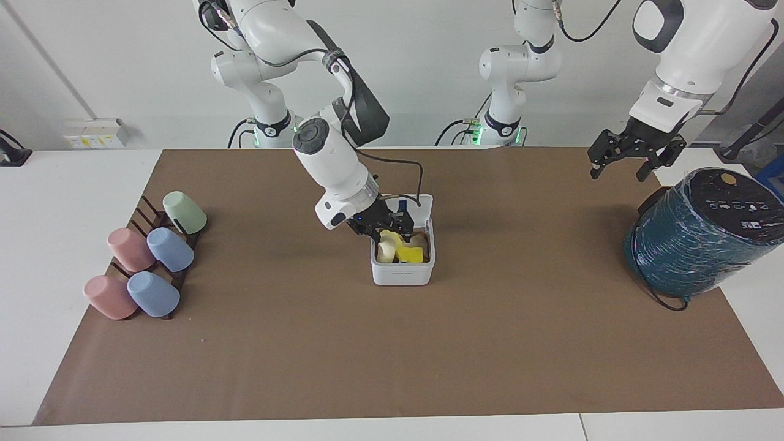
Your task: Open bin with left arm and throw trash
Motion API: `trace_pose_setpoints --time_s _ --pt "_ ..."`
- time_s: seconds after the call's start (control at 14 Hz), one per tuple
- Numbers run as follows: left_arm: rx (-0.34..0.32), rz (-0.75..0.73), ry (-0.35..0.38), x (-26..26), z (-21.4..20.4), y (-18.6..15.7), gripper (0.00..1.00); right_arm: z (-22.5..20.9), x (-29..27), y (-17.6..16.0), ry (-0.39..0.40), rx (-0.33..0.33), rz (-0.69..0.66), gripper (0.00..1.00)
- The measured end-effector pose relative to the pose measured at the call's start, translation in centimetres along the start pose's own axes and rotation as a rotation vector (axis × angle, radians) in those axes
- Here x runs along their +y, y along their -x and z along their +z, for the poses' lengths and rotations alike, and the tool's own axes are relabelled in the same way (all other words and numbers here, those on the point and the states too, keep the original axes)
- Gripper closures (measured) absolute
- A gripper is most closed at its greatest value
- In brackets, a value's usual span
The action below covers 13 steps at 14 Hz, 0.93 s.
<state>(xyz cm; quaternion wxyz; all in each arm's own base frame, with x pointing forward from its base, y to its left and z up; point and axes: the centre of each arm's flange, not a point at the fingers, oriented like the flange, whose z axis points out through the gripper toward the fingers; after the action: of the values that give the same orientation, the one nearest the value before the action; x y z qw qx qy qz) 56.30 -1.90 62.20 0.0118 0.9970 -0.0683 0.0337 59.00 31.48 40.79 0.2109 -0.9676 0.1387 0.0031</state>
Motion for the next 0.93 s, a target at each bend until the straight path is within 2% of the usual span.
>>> trace_pose_setpoints --time_s 0.14,0.36,0.5,0.71,0.93 --pt "0.000 0.000 0.000 0.0 0.0 0.0 0.00 -0.8 0.4 -0.6 0.037 0.040 -0.036 0.00" --pt "0.000 0.000 0.000 0.0 0.0 0.0 0.00 -5.0 4.0 -4.3 0.230 0.212 -0.160 0.00" --pt "0.000 0.000 0.000 0.0 0.0 0.0 0.00 -8.4 7.6 -6.9 0.317 0.280 -0.159 0.00" --pt "-0.001 0.000 0.000 0.0 0.0 0.0 0.00 -13.8 12.0 -8.7 0.376 0.290 -0.139 0.00" --pt "-0.001 0.000 0.000 0.0 0.0 0.0 0.00 -20.4 14.3 -7.6 0.421 0.265 -0.159 0.00"
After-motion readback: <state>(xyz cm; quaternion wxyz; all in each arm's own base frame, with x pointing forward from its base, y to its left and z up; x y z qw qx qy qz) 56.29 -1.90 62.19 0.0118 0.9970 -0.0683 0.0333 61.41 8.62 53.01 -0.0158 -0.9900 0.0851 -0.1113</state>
